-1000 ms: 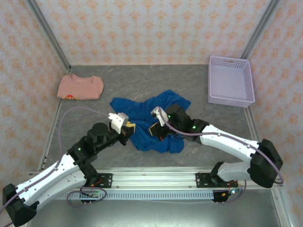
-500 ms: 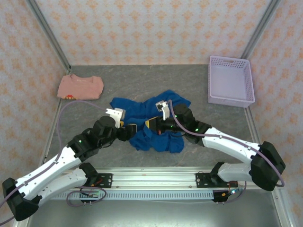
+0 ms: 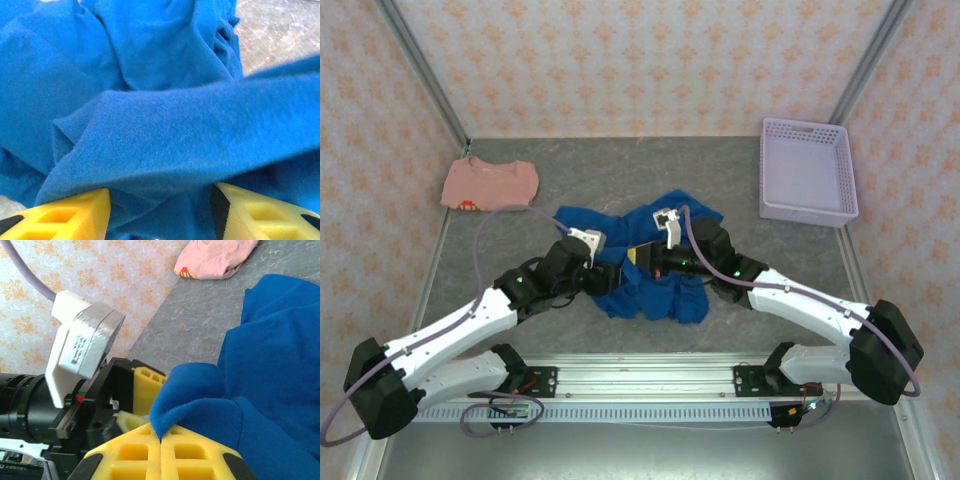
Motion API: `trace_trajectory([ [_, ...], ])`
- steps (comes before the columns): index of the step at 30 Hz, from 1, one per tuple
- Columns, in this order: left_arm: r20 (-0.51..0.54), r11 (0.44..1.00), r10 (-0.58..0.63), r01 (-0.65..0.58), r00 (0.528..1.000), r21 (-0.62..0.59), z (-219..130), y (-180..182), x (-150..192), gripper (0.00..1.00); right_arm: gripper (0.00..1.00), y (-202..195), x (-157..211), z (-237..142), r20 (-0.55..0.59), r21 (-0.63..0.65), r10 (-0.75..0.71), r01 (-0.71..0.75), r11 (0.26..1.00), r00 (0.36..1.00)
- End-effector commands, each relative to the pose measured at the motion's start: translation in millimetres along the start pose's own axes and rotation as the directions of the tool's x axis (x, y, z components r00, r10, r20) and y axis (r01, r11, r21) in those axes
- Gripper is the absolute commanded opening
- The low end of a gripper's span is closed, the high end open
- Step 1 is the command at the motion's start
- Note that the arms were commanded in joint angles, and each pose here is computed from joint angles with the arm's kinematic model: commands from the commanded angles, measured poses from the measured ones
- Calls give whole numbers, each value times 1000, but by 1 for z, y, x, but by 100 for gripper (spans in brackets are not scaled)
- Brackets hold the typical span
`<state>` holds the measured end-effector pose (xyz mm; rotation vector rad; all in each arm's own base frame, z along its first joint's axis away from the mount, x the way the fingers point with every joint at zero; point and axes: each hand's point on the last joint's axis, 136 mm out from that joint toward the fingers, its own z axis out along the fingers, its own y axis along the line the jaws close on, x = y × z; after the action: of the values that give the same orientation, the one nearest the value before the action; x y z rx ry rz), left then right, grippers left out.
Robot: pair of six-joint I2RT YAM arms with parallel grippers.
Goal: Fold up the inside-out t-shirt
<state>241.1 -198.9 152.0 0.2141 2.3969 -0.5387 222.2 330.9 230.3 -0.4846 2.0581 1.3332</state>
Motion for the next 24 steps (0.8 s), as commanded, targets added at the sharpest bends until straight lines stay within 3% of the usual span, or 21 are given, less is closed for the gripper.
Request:
trace_trajectory([
  [1, 98, 1000, 13, -12, 995, -17, 7, -5, -34, 51, 0, 15, -9, -6, 40, -67, -16, 19, 998, 999],
  [4, 111, 994, 78, -86, 991, 73, 14, -24, -44, 30, 0, 18, -12, -17, 54, -73, -37, 41, 996, 998],
  [7, 136, 962, 126, -154, 983, 225, -1, -49, -54, 0, 0, 0, -11, -31, 52, 31, -72, 70, 997, 996],
  [9, 132, 916, 105, -148, 986, 373, -19, -68, -52, 0, 0, -16, -15, -43, 61, 133, -90, 81, 988, 994],
  [11, 102, 826, 70, -115, 992, 551, -43, -92, -47, 0, 0, -27, -20, -54, 59, 223, -114, 98, 970, 992],
  [16, 51, 641, 79, -90, 996, 762, -87, -126, -34, 0, 6, -44, -20, -63, -34, 357, -158, 160, 920, 987],
  [20, 88, 584, 119, -142, 989, 799, -109, -132, -30, 0, 13, -41, -16, -65, -83, 348, -188, 206, 914, 979],
  [24, 99, 603, 118, -150, 988, 783, -111, -127, -33, 0, 29, -39, -6, -77, -175, 354, -240, 288, 890, 955],
])
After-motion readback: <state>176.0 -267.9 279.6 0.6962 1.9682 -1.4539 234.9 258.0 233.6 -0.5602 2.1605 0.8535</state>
